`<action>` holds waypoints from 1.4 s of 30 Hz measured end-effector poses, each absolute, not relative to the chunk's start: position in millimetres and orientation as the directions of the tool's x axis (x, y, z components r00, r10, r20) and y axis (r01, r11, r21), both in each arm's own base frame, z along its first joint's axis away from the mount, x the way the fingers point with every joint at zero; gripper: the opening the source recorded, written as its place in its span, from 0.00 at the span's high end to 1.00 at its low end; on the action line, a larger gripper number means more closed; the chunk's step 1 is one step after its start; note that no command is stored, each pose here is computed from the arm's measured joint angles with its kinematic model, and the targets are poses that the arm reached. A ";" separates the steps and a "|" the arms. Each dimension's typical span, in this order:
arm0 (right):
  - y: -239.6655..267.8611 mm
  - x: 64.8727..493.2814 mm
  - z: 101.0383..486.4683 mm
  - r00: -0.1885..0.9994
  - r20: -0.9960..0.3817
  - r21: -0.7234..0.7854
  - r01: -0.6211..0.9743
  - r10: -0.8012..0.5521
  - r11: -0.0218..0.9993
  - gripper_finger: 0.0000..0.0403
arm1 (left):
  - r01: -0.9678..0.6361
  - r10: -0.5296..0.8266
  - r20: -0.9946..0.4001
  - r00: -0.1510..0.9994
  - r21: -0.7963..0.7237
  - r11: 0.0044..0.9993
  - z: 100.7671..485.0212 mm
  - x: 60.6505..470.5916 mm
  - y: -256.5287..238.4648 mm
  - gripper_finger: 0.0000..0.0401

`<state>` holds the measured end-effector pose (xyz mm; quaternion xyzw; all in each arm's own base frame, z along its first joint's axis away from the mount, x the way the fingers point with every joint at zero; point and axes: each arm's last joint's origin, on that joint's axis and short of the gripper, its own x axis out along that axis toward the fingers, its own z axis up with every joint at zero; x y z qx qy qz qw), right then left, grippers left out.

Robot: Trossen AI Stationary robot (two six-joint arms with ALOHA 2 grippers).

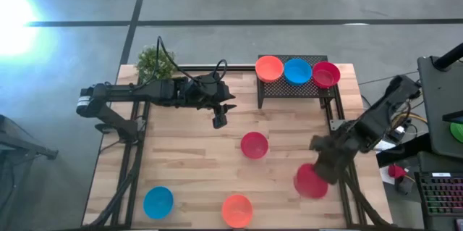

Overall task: Pick & Place Mini bowls
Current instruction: Stack the right red bowl on top of the red bowl on the shelf

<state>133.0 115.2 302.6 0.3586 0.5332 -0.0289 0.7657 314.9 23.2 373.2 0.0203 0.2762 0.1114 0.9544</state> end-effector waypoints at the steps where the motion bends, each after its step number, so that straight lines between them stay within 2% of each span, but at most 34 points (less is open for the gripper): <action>1: 110.2 132.1 309.7 0.445 -0.838 0.512 0.443 0.315 0.736 0.98 | -0.202 0.224 -0.523 0.823 0.100 0.974 373.2 314.9 23.2 0.65; 13: 63.6 129.1 360.4 0.532 -0.847 0.406 0.618 0.023 0.673 0.98 | -0.189 0.224 -0.523 0.823 0.120 0.975 373.2 314.9 23.3 0.65; 20: 34.4 125.3 379.0 0.533 -0.822 0.362 0.761 -0.200 0.539 0.98 | -0.189 0.224 -0.523 0.823 0.120 0.975 373.2 314.9 23.3 0.65; 27: 0.7 111.4 396.8 0.425 -0.785 0.290 0.895 -0.451 0.340 0.98 | -0.190 0.224 -0.523 0.823 0.118 0.975 373.3 314.9 23.2 0.65; 32: -19.5 102.7 406.7 0.362 -0.729 0.251 0.931 -0.580 0.266 0.98 | -0.191 0.224 -0.522 0.823 0.116 0.975 373.4 314.9 23.2 0.65; 42: -53.3 85.1 410.5 0.143 -0.717 0.133 0.989 -0.683 0.067 0.98 | -0.193 0.224 -0.522 0.823 0.113 0.975 373.6 314.9 23.2 0.65</action>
